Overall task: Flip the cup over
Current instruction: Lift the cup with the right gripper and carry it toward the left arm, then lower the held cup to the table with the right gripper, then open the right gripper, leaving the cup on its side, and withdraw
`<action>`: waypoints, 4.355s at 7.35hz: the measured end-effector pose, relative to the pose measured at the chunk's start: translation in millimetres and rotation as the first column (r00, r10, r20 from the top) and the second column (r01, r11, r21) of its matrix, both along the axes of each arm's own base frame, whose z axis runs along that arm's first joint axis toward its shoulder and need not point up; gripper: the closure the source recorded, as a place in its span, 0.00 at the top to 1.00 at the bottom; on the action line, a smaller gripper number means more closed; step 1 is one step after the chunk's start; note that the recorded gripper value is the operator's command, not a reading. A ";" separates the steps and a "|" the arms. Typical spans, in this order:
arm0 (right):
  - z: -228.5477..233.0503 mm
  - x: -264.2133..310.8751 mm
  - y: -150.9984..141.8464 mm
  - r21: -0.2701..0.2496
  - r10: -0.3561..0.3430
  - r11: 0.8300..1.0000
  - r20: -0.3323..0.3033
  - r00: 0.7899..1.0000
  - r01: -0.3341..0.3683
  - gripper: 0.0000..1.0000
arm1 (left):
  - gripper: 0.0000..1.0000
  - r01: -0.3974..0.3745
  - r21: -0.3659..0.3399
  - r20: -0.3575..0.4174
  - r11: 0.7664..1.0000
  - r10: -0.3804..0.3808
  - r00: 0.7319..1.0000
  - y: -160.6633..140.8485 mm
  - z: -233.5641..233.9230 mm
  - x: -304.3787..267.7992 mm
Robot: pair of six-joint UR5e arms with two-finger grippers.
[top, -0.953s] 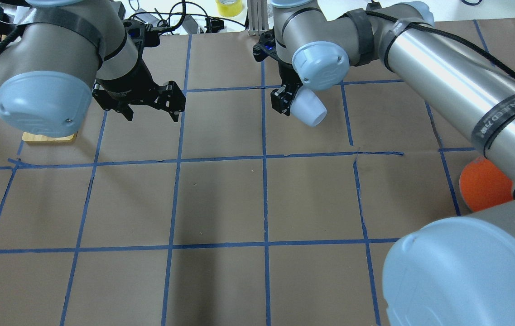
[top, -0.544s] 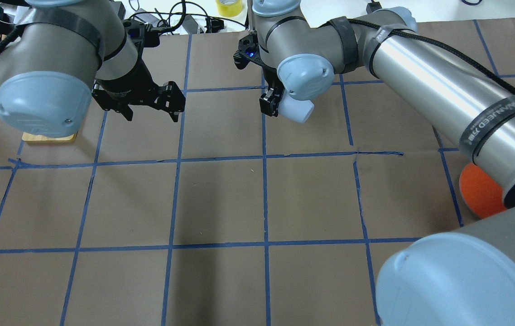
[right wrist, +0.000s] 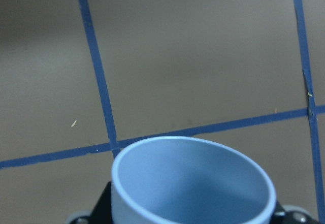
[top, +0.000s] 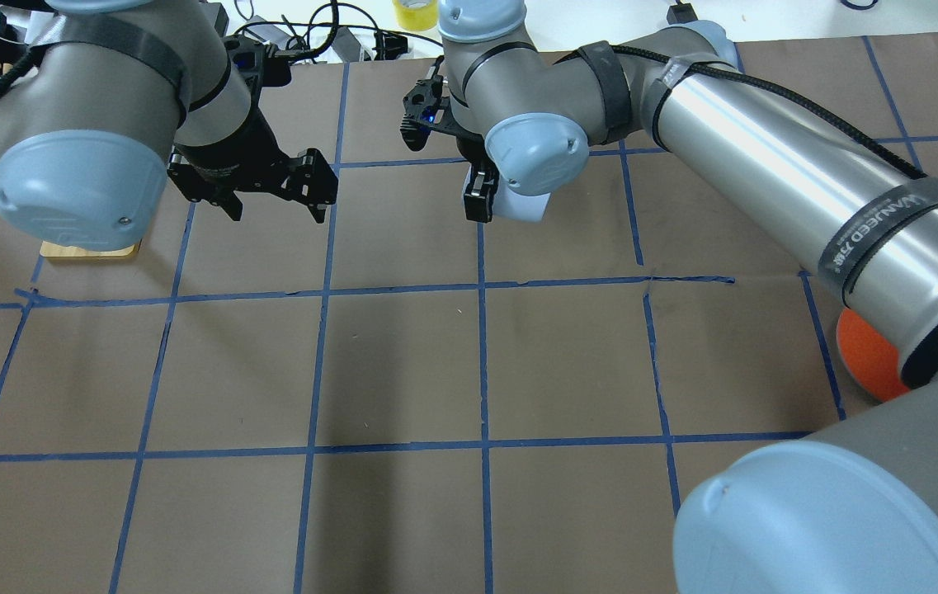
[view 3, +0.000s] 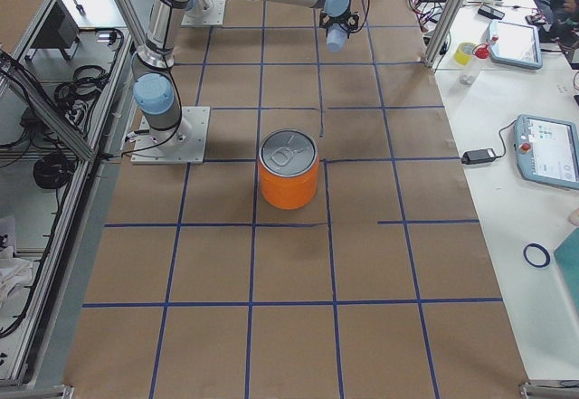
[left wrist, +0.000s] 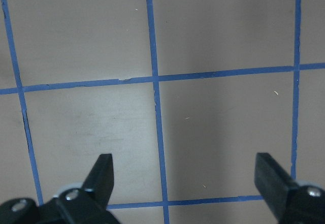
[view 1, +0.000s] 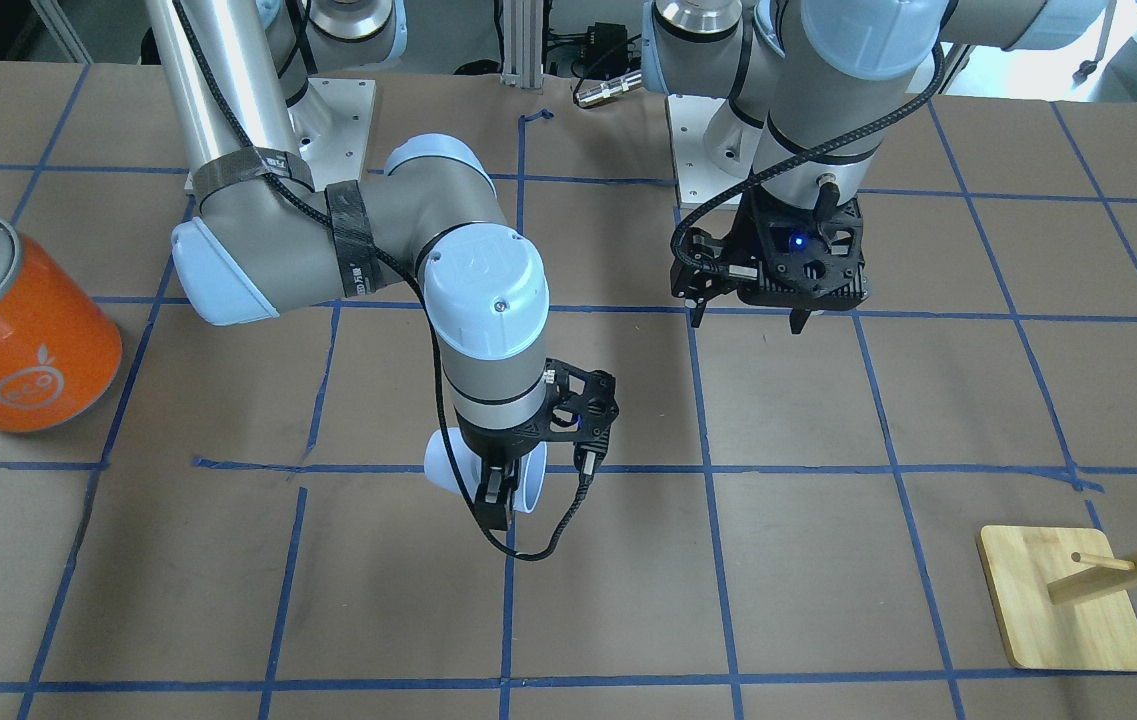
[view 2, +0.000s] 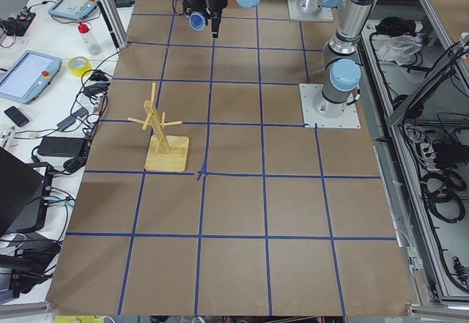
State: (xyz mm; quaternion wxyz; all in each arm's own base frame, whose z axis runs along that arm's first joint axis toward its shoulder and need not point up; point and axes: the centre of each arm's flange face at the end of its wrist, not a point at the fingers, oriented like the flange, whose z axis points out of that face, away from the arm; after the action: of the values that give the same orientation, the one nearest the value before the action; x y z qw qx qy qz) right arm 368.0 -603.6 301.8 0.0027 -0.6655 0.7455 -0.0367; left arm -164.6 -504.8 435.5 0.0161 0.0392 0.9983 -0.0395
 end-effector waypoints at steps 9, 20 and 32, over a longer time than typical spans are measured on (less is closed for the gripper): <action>-86.5 72.0 21.2 0.039 0.099 0.994 0.011 0.995 -0.099 0.05 | 1.00 0.030 0.014 0.033 0.999 -0.030 0.999 13.2 8.5 19.3; -98.7 79.9 20.8 0.049 0.096 0.994 0.068 0.993 -0.100 0.69 | 1.00 0.030 0.019 0.034 0.999 -0.031 0.999 12.9 6.3 19.4; 174.7 -141.0 22.7 0.028 -0.592 0.804 0.135 0.795 0.594 1.00 | 1.00 0.031 0.029 0.030 0.999 -0.031 0.999 12.7 1.6 17.8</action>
State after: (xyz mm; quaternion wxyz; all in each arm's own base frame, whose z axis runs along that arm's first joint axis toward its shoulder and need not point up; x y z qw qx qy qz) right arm 227.0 -580.9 476.5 0.0372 -0.3945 0.9140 -0.0870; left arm -146.8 -492.1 437.0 0.0301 0.0555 0.9977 -0.0249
